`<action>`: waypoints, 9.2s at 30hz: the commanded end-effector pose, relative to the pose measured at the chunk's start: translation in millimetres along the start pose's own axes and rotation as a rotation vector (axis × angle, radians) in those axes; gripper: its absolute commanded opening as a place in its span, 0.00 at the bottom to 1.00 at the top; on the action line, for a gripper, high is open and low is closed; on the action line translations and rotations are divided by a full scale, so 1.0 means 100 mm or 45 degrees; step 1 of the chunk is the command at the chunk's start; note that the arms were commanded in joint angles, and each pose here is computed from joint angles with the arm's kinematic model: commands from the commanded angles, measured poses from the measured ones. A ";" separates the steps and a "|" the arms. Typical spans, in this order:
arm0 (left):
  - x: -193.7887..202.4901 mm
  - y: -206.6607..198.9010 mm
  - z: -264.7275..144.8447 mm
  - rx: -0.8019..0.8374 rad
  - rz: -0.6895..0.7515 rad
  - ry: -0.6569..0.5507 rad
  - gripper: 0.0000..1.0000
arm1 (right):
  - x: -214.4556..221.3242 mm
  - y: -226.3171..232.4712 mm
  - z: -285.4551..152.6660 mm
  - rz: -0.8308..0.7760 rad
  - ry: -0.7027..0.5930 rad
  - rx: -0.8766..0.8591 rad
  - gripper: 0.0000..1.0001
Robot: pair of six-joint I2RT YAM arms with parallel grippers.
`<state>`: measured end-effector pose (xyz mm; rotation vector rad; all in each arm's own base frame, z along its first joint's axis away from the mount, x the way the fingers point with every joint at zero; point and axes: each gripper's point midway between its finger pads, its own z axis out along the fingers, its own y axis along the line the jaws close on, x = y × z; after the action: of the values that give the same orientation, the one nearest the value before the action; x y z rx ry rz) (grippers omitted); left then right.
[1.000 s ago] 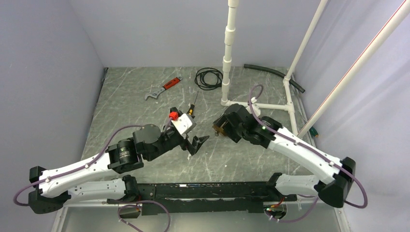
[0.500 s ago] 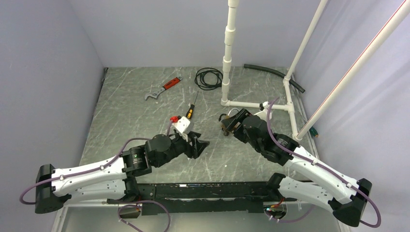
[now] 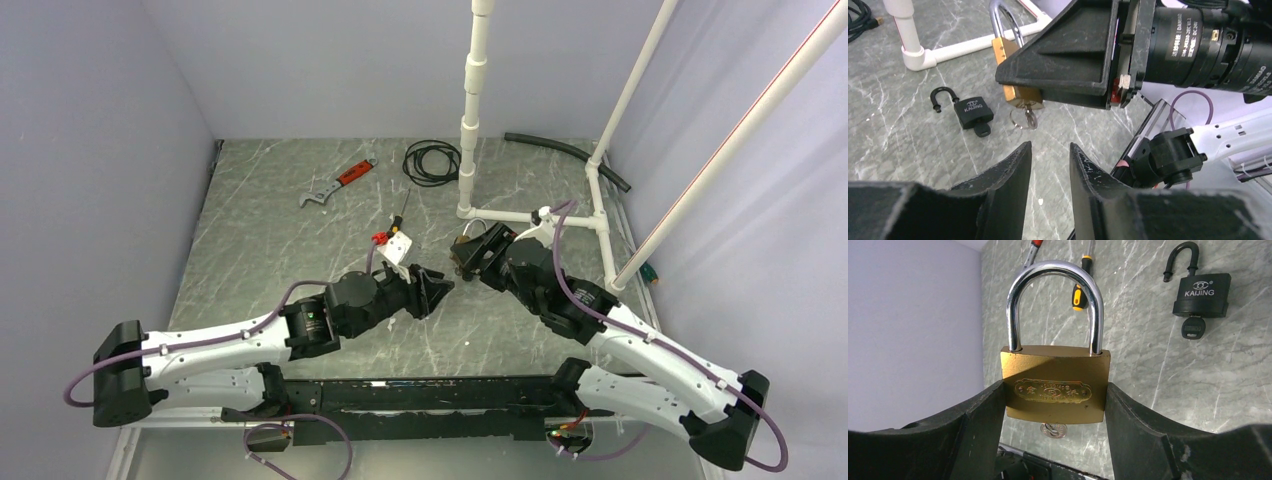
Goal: Unlock with the key
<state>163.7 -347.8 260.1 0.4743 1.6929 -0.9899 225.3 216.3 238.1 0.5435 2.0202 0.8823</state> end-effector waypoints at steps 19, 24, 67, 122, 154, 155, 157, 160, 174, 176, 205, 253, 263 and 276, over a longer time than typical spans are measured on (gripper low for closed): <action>-0.09 0.15 0.20 -0.116 0.043 -0.108 0.38 | -0.25 0.56 -0.09 0.207 -0.027 -0.127 0.00; -0.06 0.18 0.20 -0.128 0.054 -0.107 0.37 | -0.23 0.61 -0.10 0.212 -0.006 -0.147 0.00; 0.04 0.42 0.24 -0.278 0.136 -0.092 0.00 | 0.18 0.60 -0.13 0.371 0.268 -0.095 0.00; 0.25 -0.12 0.35 -0.299 1.104 -0.259 0.04 | 0.38 0.43 -0.05 0.449 0.421 0.086 0.00; -0.04 -0.16 -0.26 -0.345 0.042 -0.103 0.94 | 0.10 0.22 -0.02 0.455 0.185 0.064 0.00; -0.02 -0.12 -0.25 -0.374 -0.015 -0.117 0.92 | 0.09 0.23 -0.03 0.458 0.181 0.051 0.00; 0.01 -0.09 -0.21 -0.376 -0.119 -0.146 0.88 | 0.08 0.27 -0.04 0.460 0.176 0.014 0.00; 0.00 -0.09 -0.15 -0.346 -0.195 -0.214 0.86 | 0.05 0.32 -0.07 0.461 0.174 -0.017 0.00; -0.05 0.18 0.25 -0.261 -0.328 -0.344 0.77 | 0.04 0.48 -0.15 0.445 0.212 -0.106 0.00; -0.02 0.30 0.28 -0.324 -0.347 -0.337 0.73 | 0.05 0.53 -0.17 0.449 0.232 -0.130 0.00; 0.13 0.58 0.24 -0.432 -0.469 -0.350 0.00 | -0.28 0.08 -0.28 0.240 -0.010 0.089 0.90; 0.03 -0.05 0.07 -0.034 -0.519 0.028 0.00 | -0.14 -0.18 -0.03 -0.530 0.192 0.022 0.44; -0.38 -0.16 -0.43 0.103 -0.416 -0.051 0.00 | 0.76 0.06 -0.04 -0.509 0.819 -0.507 0.32; -0.43 0.32 -0.58 -0.146 -0.372 -0.188 0.00 | 1.00 -0.14 -0.17 -0.493 0.953 -0.543 0.30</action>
<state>139.5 -294.7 249.9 0.2364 1.8814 -1.1491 168.7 266.8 181.1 -0.4115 2.3683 1.2942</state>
